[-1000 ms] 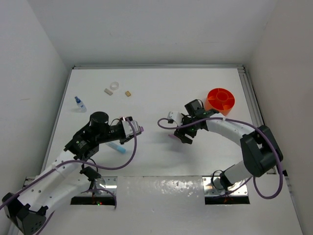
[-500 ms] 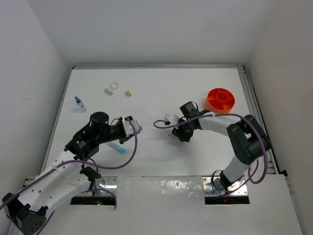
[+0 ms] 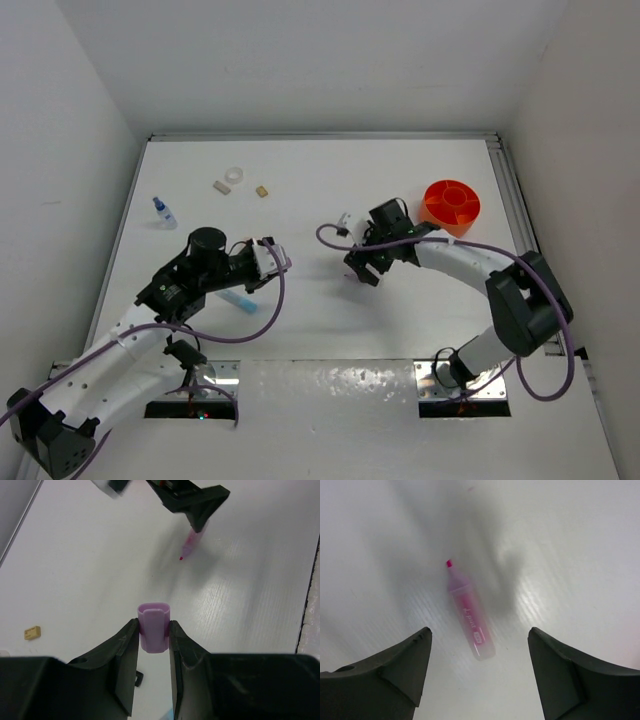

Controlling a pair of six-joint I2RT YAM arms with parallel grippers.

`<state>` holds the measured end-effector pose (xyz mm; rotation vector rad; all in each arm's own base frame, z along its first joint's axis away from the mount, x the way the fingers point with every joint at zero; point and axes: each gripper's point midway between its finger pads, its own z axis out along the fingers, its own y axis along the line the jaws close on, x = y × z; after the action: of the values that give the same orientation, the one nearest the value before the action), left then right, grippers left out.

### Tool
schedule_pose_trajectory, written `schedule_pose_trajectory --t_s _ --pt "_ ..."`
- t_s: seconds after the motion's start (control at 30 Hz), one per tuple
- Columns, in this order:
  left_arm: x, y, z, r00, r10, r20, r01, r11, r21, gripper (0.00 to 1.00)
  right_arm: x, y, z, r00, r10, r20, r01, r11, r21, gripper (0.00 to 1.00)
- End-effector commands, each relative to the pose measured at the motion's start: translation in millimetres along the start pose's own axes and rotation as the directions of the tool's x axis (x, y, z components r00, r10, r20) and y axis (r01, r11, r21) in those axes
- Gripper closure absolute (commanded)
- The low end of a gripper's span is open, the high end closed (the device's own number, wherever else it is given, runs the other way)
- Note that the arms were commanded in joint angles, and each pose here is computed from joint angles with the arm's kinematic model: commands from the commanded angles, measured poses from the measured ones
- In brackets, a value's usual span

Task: Sort the stationery into containers
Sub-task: Pick up the pen from the center of the board.

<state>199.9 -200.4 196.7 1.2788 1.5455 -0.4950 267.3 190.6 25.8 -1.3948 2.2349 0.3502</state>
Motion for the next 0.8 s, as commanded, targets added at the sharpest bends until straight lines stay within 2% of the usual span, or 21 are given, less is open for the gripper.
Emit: schedule_pose_trajectory --t_s 0.0,0.03,0.1,0.13,0.17,0.2,0.23,0.27,0.3,0.33,0.4,0.47,0.5,0.53,0.6,0.77 --pt "-6.5 7.3 -0.3 0.999 0.027 0.031 -0.026 0.999 -0.030 1.00 -62.1 -39.9 -40.6 0.930 0.288 0.228 -0.329 0.929 0.169 0.25" --pt "-5.7 8.9 0.0 0.999 0.028 0.032 -0.026 0.999 -0.042 1.00 -58.0 -58.3 -50.1 0.794 0.525 0.308 -0.599 0.763 0.243 0.27" --pt "-3.9 10.2 0.1 0.999 0.016 0.032 -0.014 0.998 -0.055 1.00 -46.9 -75.7 -72.9 0.529 0.717 0.454 -0.848 0.445 0.286 0.29" --pt "-2.2 11.7 1.3 0.999 0.014 0.033 -0.012 0.998 -0.065 1.00 -23.2 -74.5 -78.3 0.219 0.810 0.544 -0.963 0.091 0.252 0.29" --pt "-1.7 12.0 2.3 0.999 0.012 0.034 -0.010 0.998 -0.068 1.00 -5.5 -67.3 -74.3 0.081 0.813 0.577 -0.973 -0.061 0.222 0.27" --pt "-0.5 13.1 3.5 0.999 0.009 0.034 -0.007 0.997 -0.075 1.00 -13.0 -60.5 -74.7 -0.143 0.771 0.621 -0.970 -0.233 0.066 0.27" --pt "0.9 13.8 4.3 0.999 0.008 0.031 -0.006 0.997 -0.078 1.00 -10.7 -56.0 -71.5 -0.231 0.741 0.630 -0.954 -0.301 0.005 0.27" --pt "1.9 15.6 5.5 1.000 0.009 0.026 -0.007 0.996 -0.084 1.00 -6.0 -44.7 -61.5 -0.402 0.683 0.610 -0.897 -0.428 -0.112 0.27" --pt "2.3 15.7 6.2 1.000 0.007 0.023 -0.005 0.997 -0.083 1.00 8.9 -37.6 -54.6 -0.392 0.691 0.607 -0.895 -0.438 -0.080 0.27" --pt "1.9 17.5 6.5 1.000 0.008 0.021 -0.006 0.996 -0.089 1.00 2.1 -37.3 -49.9 -0.552 0.612 0.567 -0.812 -0.549 -0.198 0.27" --pt "1.3 19.5 6.7 1.000 0.006 0.018 -0.004 0.995 -0.096 1.00 10.5 -25.8 -33.1 -0.685 0.536 0.493 -0.695 -0.683 -0.224 0.30" --pt "1.2 19.8 6.3 1.000 0.003 0.019 -0.001 0.995 -0.100 1.00 8.9 -16.9 -28.2 -0.731 0.505 0.459 -0.632 -0.755 -0.175 0.31" --pt "1.2 19.6 5.9 1.000 0.003 0.021 -0.001 0.995 -0.100 1.00 21.7 -8.6 -21.5 -0.735 0.481 0.479 -0.590 -0.801 -0.101 0.32" --pt "1.0 19.2 5.9 1.000 0.001 0.023 0.001 0.995 -0.099 1.00 4.7 -12.4 -24.9 -0.749 0.477 0.460 -0.579 -0.808 -0.104 0.33" --pt "1.9 17.9 4.5 1.000 -0.001 0.025 0.003 0.995 -0.101 1.00 2.5 -8.4 -21.6 -0.752 0.468 0.464 -0.555 -0.830 -0.063 0.34" --pt "1.9 15.4 1.7 0.999 -0.007 0.036 0.011 0.994 -0.106 1.00 -8.9 -10.6 -5.1 -0.779 0.447 0.440 -0.531 -0.843 -0.082 0.35"
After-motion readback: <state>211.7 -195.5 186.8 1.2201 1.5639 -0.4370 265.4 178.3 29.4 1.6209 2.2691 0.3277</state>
